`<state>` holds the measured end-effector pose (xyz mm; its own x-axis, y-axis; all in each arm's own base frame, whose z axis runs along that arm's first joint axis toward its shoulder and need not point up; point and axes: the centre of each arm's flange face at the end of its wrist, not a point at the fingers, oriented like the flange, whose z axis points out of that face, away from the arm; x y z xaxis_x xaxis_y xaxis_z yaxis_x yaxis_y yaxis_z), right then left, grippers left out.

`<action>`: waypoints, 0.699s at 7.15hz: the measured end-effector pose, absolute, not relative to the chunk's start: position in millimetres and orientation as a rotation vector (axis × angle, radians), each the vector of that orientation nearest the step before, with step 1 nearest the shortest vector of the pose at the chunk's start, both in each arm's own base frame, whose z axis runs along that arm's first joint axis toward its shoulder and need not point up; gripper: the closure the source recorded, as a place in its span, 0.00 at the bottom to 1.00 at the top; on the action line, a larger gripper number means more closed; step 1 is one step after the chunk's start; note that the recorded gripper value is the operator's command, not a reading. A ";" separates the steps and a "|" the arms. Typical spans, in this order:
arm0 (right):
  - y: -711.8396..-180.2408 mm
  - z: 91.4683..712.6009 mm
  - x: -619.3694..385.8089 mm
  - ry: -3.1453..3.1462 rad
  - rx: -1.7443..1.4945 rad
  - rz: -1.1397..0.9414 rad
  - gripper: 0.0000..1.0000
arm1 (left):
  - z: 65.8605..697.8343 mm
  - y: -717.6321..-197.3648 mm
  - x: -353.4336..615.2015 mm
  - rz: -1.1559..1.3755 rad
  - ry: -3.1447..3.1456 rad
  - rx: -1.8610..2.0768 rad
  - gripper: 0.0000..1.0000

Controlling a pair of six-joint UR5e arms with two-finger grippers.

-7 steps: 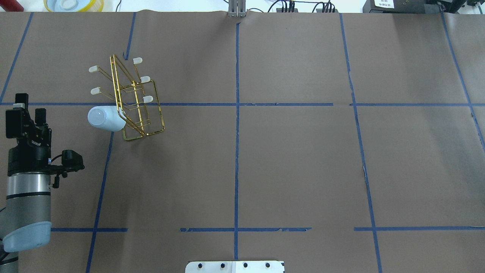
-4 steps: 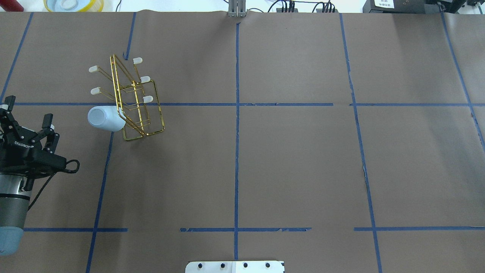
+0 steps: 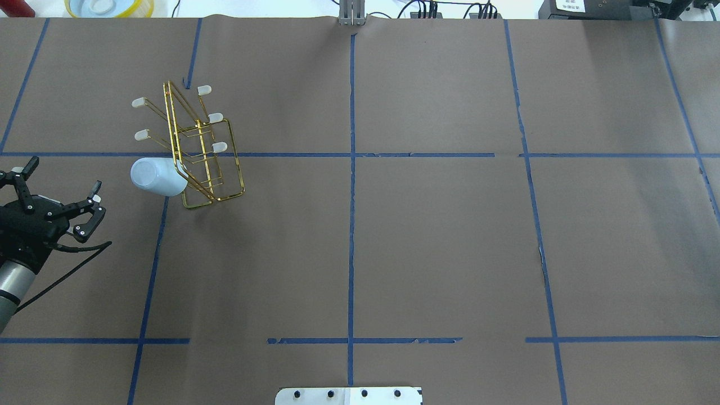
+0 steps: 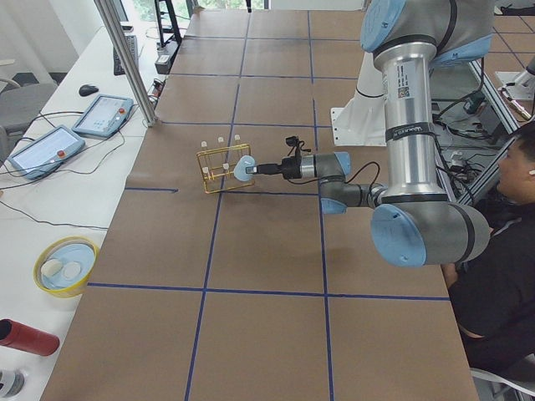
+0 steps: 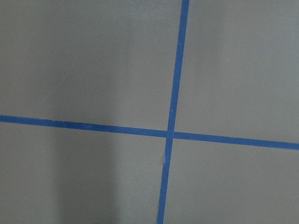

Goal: Hang cup on cup holder

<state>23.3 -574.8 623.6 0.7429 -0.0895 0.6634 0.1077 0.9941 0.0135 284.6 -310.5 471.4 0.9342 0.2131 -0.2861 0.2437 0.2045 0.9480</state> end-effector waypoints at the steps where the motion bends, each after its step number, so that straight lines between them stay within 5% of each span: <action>1: -574.8 623.6 23.3 -0.725 -0.026 -0.108 0.00 | 468.5 -310.5 285.2 -0.103 0.534 1.326 0.00; 5: -574.8 623.6 23.3 -0.725 -0.026 -0.108 0.00 | 446.5 -344.7 247.7 -0.059 0.860 1.135 0.00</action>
